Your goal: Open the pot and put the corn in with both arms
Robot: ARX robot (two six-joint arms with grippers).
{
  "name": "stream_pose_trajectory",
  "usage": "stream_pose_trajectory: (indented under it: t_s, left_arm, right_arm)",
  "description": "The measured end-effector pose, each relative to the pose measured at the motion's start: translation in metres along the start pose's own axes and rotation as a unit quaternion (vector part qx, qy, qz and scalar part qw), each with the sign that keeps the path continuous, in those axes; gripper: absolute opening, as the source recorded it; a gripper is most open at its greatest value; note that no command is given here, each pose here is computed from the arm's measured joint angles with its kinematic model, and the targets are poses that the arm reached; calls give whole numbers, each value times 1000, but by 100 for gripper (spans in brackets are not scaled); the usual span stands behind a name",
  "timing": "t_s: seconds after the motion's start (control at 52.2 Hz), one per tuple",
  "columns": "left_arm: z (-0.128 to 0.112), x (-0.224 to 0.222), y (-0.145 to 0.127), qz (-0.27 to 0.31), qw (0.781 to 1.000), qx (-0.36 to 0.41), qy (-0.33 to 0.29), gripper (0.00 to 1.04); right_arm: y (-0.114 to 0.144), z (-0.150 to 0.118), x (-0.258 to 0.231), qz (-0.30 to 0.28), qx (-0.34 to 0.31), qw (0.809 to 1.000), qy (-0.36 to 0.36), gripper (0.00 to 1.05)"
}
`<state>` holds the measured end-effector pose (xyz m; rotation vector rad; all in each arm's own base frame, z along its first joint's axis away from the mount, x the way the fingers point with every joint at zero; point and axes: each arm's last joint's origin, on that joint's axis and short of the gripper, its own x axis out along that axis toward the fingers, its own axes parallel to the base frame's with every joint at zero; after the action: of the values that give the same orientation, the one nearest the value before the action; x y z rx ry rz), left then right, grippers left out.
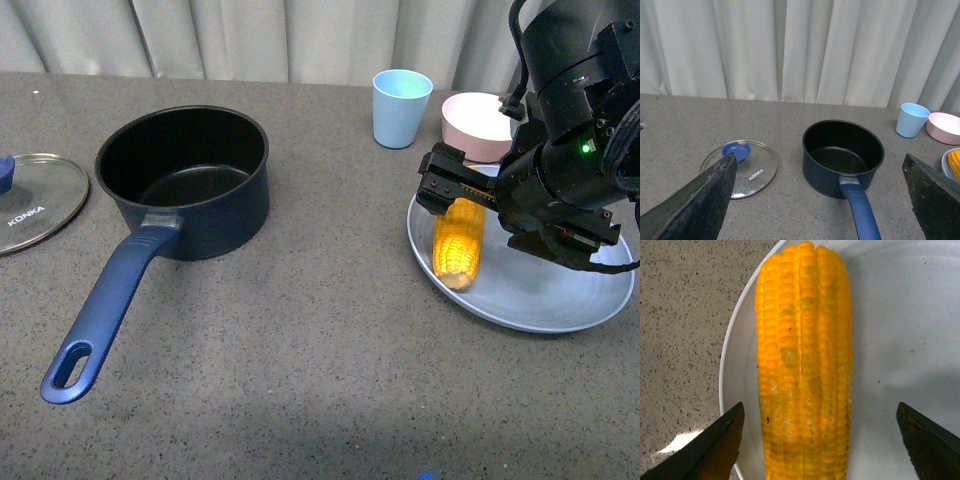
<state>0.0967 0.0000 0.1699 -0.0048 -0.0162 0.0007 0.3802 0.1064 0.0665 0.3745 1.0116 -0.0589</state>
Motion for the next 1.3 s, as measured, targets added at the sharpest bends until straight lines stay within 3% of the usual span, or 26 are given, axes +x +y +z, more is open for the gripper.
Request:
stream_pose_trajectory:
  t_s: [0.287, 0.517, 0.69, 0.824, 1.016, 1.303]
  left_arm:
    - [0, 0, 0, 0, 1000, 0, 0, 98]
    - [0, 0, 0, 0, 1000, 0, 0, 98]
    - [0, 0, 0, 0, 1000, 0, 0, 98]
    - [0, 0, 0, 0, 1000, 0, 0, 98]
    - [0, 0, 0, 0, 1000, 0, 0, 98]
    - [0, 0, 0, 0, 1000, 0, 0, 98]
  right_arm:
    - [3, 0, 2, 0, 1, 1000, 11, 41]
    - [3, 0, 2, 0, 2, 1000, 12, 21]
    - [1, -1, -2, 9, -2, 1000, -5, 12]
    - [6, -4, -24, 70, -24, 997, -29, 9]
    - [51, -5, -59, 207, -129, 969, -46, 8]
    - [111, 10, -51, 296, -176, 939, -18, 8]
